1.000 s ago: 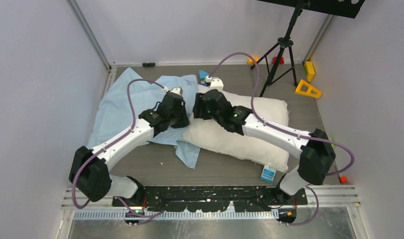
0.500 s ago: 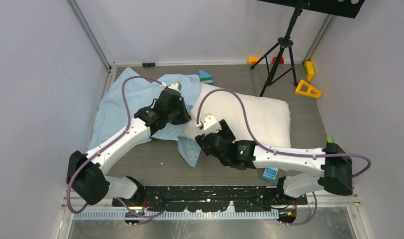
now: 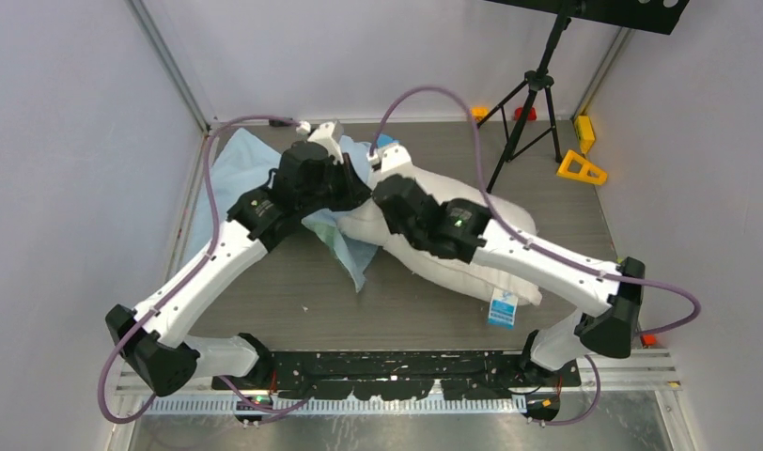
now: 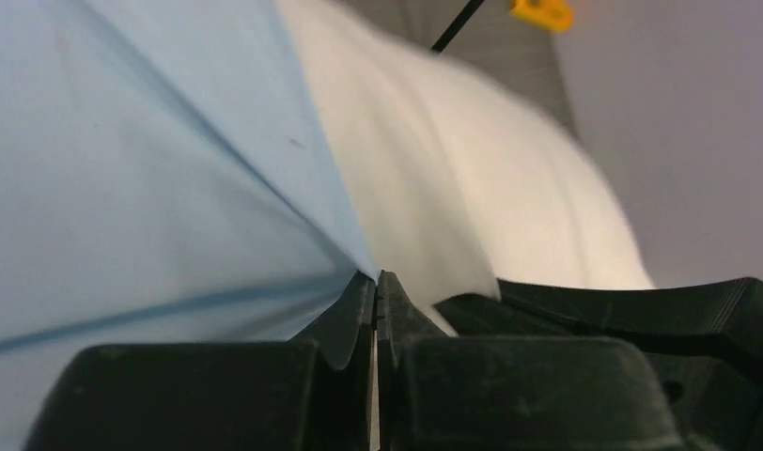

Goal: Put the pillow into the pillowcase

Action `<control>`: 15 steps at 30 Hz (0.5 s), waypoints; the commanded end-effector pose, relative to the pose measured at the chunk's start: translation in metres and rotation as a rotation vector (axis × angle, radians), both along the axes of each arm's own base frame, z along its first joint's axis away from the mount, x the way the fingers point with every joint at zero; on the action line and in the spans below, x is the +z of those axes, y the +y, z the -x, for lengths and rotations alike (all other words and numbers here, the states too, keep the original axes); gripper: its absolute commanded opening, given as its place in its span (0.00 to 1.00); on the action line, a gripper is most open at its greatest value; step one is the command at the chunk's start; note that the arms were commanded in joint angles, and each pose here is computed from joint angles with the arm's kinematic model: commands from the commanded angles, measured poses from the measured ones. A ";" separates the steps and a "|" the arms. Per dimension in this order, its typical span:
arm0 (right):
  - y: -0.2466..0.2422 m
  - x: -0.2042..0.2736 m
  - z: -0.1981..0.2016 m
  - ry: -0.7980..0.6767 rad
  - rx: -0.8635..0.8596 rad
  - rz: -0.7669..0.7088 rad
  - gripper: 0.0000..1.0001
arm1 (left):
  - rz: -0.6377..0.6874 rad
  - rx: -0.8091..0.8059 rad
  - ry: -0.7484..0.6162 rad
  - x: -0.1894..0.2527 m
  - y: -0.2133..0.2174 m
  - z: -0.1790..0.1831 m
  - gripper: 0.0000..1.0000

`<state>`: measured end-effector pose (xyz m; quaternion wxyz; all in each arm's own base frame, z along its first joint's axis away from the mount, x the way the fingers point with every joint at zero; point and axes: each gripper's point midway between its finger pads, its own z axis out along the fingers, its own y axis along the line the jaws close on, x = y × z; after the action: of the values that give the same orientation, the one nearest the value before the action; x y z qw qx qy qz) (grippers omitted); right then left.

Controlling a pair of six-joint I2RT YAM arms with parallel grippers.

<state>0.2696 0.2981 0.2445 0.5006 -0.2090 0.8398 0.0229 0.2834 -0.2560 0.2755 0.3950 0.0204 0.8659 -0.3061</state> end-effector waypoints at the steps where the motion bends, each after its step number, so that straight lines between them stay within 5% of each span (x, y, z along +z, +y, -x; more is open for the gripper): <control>1: 0.047 0.130 0.033 0.043 0.161 -0.436 0.00 | 0.212 -0.121 -0.251 0.127 -0.029 0.021 0.00; 6: 0.029 0.118 -0.006 0.135 0.059 -0.570 0.00 | 0.283 -0.085 -0.215 0.144 -0.039 0.018 0.00; 11: 0.030 0.055 -0.038 0.398 0.030 -0.797 0.00 | 0.235 -0.059 -0.089 0.098 -0.059 0.004 0.00; 15: 0.018 0.001 -0.069 0.485 -0.036 -0.817 0.00 | 0.209 -0.100 -0.046 0.073 -0.079 -0.003 0.06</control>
<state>0.3067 0.2984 0.2602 0.3605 -0.0111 0.8808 0.3068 0.3023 -0.2965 0.3434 0.4338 -0.0026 0.8307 -0.3491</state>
